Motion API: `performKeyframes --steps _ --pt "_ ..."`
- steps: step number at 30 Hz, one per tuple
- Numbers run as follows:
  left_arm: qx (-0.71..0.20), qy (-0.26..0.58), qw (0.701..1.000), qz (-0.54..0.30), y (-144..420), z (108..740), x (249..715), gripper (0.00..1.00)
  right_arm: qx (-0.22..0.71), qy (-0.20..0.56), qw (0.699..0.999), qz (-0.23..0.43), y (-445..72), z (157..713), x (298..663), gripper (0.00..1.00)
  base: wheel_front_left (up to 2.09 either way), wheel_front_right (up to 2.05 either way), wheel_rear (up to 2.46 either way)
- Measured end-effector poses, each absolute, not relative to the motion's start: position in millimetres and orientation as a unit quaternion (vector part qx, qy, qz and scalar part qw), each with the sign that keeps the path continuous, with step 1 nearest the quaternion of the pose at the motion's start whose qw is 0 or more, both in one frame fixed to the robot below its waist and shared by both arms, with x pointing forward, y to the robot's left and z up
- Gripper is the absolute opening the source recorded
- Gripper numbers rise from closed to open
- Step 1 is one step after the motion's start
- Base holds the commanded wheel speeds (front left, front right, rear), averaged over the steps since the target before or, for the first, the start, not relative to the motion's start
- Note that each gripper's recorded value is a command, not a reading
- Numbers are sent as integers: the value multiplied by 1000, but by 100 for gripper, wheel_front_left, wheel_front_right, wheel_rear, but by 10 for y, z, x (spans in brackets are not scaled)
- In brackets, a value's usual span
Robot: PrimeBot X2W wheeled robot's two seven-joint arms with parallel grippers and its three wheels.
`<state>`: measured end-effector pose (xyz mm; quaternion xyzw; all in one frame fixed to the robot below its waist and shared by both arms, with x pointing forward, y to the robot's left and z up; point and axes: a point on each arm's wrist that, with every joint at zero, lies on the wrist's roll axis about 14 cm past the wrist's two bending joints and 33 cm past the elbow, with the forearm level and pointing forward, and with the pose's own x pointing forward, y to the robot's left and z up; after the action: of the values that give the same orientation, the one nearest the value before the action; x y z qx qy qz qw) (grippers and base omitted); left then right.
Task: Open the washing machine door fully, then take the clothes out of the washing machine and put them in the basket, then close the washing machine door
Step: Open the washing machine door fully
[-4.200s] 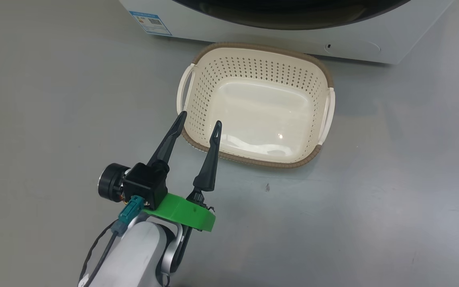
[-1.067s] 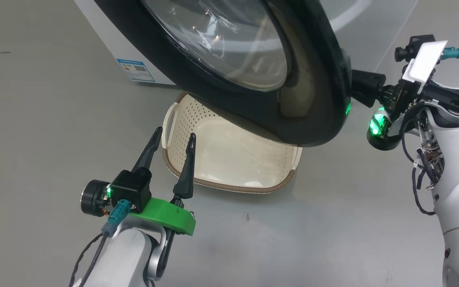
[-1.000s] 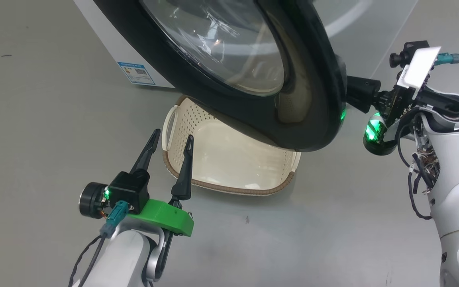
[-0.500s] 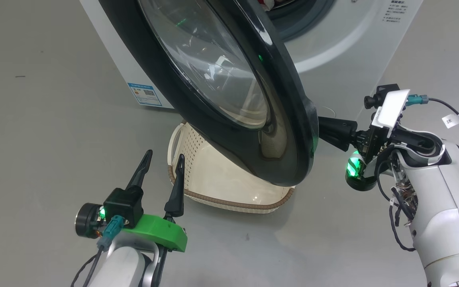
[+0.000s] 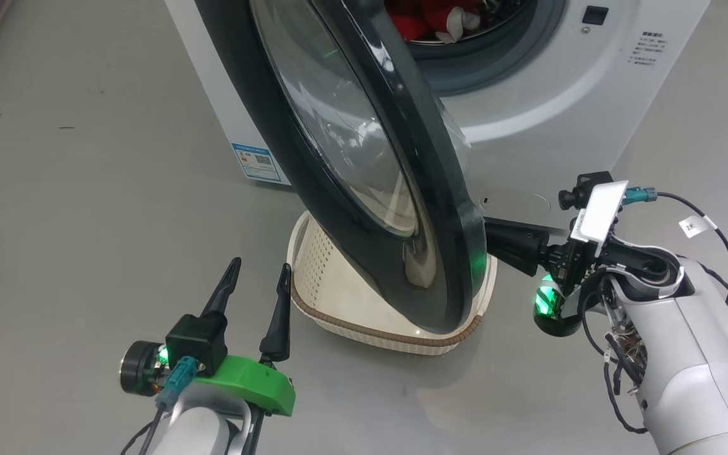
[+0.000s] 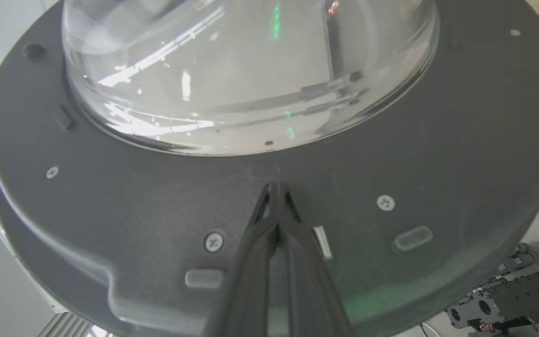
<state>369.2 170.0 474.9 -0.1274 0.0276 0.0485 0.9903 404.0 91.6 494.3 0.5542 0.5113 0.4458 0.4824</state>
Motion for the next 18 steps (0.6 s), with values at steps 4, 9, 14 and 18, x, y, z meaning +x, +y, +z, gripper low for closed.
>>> performKeyframes --steps 4,9,14,18 --pt "-126 23 990 57 1756 4774 3649 100 547 519 477 452 999 4933 3946 0 0 0 0" --pt "-126 22 989 67 1816 4779 3594 100 535 529 472 459 1075 4919 3838 0 0 0 0" --pt "-127 23 989 79 1877 4767 3524 100 526 538 457 474 1177 4951 3699 0 0 0 0" --pt "-126 21 988 86 1920 4773 3497 100 523 545 440 486 1263 4981 3559 0 0 0 0"
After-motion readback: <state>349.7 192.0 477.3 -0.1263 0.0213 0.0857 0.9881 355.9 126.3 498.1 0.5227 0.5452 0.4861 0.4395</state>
